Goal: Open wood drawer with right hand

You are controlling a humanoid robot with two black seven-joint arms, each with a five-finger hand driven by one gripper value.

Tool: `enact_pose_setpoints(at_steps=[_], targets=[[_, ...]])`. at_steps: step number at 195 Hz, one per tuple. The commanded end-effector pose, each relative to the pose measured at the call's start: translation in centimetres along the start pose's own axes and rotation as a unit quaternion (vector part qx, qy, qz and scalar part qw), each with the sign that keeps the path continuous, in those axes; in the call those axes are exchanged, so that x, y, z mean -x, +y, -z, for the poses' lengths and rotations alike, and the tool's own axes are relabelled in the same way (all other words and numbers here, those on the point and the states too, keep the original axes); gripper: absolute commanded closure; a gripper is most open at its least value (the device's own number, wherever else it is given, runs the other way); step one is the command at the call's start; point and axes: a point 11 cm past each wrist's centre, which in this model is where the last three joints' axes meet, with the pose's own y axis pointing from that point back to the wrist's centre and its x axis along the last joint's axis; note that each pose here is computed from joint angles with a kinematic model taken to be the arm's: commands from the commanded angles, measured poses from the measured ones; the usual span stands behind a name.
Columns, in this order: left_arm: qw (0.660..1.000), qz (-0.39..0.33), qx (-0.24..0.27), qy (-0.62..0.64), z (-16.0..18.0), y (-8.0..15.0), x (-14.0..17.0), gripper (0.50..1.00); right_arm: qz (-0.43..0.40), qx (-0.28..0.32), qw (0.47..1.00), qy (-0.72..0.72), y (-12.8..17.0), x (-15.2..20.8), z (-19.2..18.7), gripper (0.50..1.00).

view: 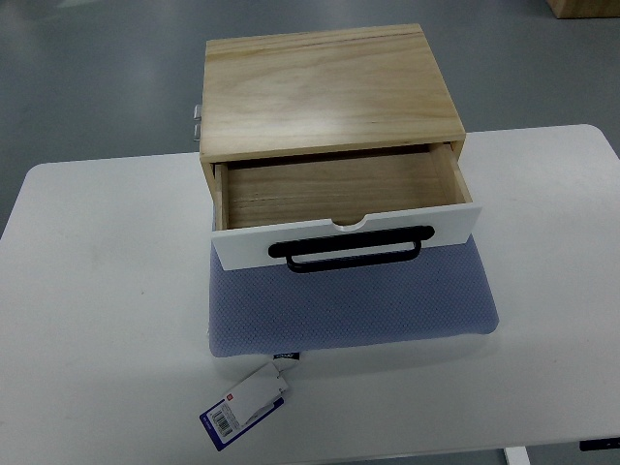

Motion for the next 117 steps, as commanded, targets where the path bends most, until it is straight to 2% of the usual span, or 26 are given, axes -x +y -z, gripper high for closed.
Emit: enact_pose_setpoints(at_steps=[1,44,66,75,76,78,106,117], targets=[[1.0,0.0,0.0,-0.001,0.0,0.0,0.0,0.5,-0.077,-0.048,0.993,-0.076,1.3,-4.4,-1.6,0.556],[1.0,0.0,0.0,0.0,0.0,0.0,0.0,0.5,-0.222,-0.147,0.954,-0.14,3.7,-9.7,-6.2,0.556],[1.0,0.0,0.0,0.0,0.0,0.0,0.0,0.5,-0.244,-0.182,0.927,-0.217,5.1,-10.8,-10.0,0.556],[1.0,0.0,0.0,0.0,0.0,0.0,0.0,0.5,-0.244,-0.182,0.927,-0.217,5.1,-10.8,-10.0,0.556],[1.0,0.0,0.0,0.0,0.0,0.0,0.0,0.5,-0.24,-0.198,0.911,-0.272,5.1,-10.7,-11.4,0.556],[1.0,0.0,0.0,0.0,0.0,0.0,0.0,0.5,-0.239,-0.201,0.906,-0.285,5.1,-10.6,-11.8,0.556],[1.0,-0.002,0.0,0.002,0.0,0.0,-0.1,0.5,-0.264,-0.202,0.867,-0.371,5.0,-10.8,-17.1,0.554],[1.0,-0.001,0.0,0.002,0.0,0.0,-0.1,0.5,-0.264,-0.206,0.861,-0.384,5.2,-10.9,-18.1,0.554]])
